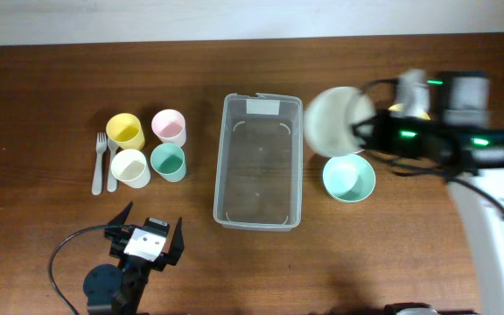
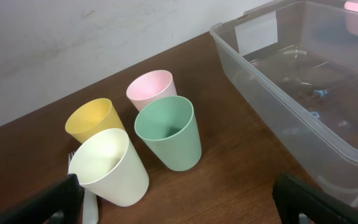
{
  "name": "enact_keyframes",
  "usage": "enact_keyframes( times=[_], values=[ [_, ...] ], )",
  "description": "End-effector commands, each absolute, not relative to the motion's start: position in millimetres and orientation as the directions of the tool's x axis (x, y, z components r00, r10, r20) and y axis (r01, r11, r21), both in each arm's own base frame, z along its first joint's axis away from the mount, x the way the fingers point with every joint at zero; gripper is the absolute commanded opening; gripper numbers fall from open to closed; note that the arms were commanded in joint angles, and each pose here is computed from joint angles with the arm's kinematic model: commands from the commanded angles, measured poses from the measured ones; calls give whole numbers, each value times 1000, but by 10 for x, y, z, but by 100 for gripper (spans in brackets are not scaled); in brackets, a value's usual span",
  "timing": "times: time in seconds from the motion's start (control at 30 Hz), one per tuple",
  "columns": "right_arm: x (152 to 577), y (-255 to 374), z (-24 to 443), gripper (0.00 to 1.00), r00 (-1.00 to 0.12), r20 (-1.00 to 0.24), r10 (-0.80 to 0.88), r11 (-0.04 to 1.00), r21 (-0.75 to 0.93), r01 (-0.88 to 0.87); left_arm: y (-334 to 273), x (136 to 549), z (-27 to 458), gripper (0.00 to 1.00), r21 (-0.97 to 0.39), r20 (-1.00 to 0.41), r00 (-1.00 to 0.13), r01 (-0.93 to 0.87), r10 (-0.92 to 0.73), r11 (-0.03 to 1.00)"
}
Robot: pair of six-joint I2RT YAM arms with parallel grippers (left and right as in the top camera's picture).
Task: Pack container
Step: 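Carry the cream bowl into the container and release it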
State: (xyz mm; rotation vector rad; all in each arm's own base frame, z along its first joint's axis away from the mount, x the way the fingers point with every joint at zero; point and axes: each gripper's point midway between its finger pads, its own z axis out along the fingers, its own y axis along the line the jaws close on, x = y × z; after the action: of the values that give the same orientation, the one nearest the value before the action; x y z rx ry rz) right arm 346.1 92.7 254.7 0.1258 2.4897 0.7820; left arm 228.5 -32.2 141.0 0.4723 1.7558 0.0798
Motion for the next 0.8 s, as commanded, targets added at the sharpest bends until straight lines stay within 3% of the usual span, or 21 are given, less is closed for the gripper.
enact_keyframes(
  times=[0.0,0.17,0.37,0.7,0.73,0.77],
  values=[
    [3631,1400,2449,4,-872,-467,146,864,490,-117,-349,2280,1404,100,294,-925,-157,280,345,914],
    [3976,1957,2063,4,-911,-412,29,874,452,-177,-349,2280,1404,100,294,-925,-157,280,346,914],
    [4511,2179,1409,4,-947,-321,6,896,423,-138,-349,2280,1404,100,294,-925,-157,280,345,914],
    [4563,2155,731,4,-980,-198,10,925,375,-66,-349,2280,1404,100,294,-925,-157,280,345,914],
    [4560,2146,698,6,-981,-192,10,927,369,-63,-349,2280,1404,100,294,-925,-157,280,345,914],
    [4558,2143,686,21,-982,-190,10,928,367,-62,-349,2280,1404,100,294,-925,-157,280,346,914]
  ],
)
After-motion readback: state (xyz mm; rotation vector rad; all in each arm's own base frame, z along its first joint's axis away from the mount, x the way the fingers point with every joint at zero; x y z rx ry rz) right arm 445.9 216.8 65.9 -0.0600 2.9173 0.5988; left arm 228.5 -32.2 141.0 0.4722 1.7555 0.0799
